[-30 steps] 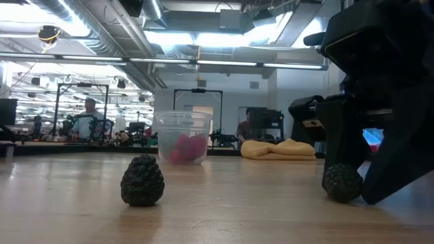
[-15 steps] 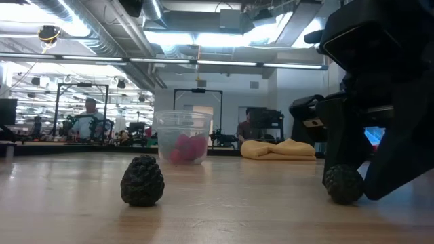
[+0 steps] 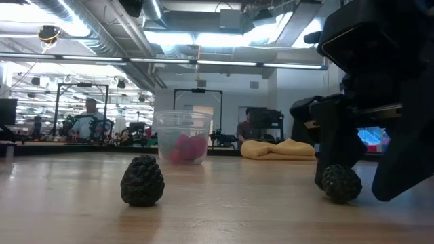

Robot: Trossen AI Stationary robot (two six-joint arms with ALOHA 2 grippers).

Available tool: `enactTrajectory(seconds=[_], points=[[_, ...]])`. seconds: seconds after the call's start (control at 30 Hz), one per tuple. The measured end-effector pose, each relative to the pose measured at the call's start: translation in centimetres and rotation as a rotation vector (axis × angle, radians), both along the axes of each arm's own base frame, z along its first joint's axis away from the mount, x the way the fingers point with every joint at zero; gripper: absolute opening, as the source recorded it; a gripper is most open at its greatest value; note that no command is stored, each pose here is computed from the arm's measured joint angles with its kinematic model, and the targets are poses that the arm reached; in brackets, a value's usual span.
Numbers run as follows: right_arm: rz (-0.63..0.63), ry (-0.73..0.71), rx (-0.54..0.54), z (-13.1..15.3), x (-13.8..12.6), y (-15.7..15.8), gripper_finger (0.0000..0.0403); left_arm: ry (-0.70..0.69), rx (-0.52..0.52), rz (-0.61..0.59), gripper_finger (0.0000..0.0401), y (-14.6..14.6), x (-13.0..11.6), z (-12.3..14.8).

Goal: Pick and placing Produce into tupperware
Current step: Put the right black raspberry into the transparent container

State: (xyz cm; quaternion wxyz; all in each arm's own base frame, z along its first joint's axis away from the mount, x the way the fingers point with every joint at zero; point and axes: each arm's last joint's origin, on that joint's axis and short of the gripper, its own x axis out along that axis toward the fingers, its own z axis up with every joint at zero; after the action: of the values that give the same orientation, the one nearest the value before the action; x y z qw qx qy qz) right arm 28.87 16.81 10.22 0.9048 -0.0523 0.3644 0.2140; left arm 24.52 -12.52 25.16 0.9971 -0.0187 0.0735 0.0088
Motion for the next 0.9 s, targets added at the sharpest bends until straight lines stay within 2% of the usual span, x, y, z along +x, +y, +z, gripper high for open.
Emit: enactTrajectory(seconds=[0.2,0.4,0.9], points=[[0.016,-0.013,-0.015,0.03,0.03,0.0,0.0217,0.0,0.0,0.0,0.013,0.0,0.0,0.0],[0.023,-0.057,0.001,0.37,0.28,0.15,0.0218,0.0,0.0,0.0,0.013,0.0,0.0,0.0],[0.023,-0.062,0.002,-0.33,0.48,0.24,0.0218,0.001,0.004,0.0,0.013,0.01,0.01,-0.01]])
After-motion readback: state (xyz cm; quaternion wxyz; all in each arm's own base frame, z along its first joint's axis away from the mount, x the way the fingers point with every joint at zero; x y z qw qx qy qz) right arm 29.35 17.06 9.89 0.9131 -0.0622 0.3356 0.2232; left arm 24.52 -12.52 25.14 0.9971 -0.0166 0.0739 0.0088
